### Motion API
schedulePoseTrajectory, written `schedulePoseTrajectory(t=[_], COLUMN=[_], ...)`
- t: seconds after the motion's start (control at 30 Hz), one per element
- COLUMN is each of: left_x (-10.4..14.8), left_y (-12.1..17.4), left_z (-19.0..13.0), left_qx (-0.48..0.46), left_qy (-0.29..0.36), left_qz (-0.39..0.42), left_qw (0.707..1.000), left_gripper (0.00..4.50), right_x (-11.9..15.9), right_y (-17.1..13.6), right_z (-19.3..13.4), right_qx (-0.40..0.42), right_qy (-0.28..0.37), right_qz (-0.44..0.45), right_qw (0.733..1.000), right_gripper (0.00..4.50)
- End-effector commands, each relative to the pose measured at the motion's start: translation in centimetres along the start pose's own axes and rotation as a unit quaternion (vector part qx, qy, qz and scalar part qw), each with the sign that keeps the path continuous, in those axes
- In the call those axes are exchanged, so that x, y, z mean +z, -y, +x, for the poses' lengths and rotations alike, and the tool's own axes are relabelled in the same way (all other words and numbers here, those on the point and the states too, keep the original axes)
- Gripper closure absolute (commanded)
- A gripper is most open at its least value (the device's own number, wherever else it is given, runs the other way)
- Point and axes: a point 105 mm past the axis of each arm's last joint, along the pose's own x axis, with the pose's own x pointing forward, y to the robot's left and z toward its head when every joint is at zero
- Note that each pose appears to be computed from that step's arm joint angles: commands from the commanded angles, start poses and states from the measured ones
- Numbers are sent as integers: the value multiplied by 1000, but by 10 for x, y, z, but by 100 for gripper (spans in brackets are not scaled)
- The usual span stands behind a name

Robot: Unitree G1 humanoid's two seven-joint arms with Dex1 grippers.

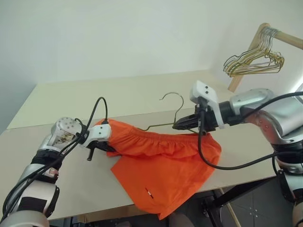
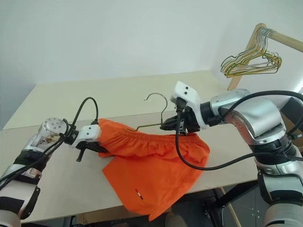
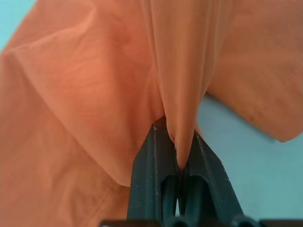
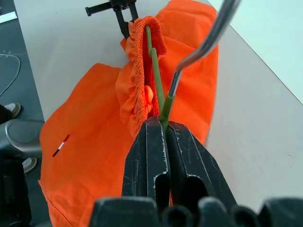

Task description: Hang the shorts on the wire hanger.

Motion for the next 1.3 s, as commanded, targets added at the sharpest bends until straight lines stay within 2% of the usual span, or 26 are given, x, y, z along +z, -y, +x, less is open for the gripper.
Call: schedulePoseTrajectory(t=[0.03,0.23,0.33,0.53,0.63,0.8,0.93,1.0,1.13,1.3], left_x=[13,42,60,77,87,114,138,141,138,134], left_y=[-16,-40,-40,-33,-26,-17,-11,-13,-28,-36], left_z=[-11,-17,-27,-48,-58,-65,-53,-42,-11,10], left_qx=[39,101,91,61,35,-2,-44,-55,-44,-36], left_qy=[12,65,105,132,132,163,194,188,136,106], left_qz=[11,42,53,67,98,137,154,161,191,195], left_qw=[999,992,989,987,986,977,968,967,971,974], left_gripper=[448,448,381,188,87,87,87,87,87,87], right_x=[12,14,14,13,13,14,15,17,21,23], right_y=[3,2,1,1,2,4,5,5,4,3], right_z=[-14,-12,-10,-8,-7,-6,-6,-6,-5,-5], right_qx=[-24,-20,-17,-15,-16,-19,-20,-20,-17,-15], right_qy=[18,22,24,24,24,21,21,22,24,25], right_qz=[-19,-21,-21,-21,-22,-25,-29,-31,-40,-44], right_qw=[999,999,999,999,999,999,999,999,999,999], right_gripper=[450,450,450,450,450,450,450,450,450,450])
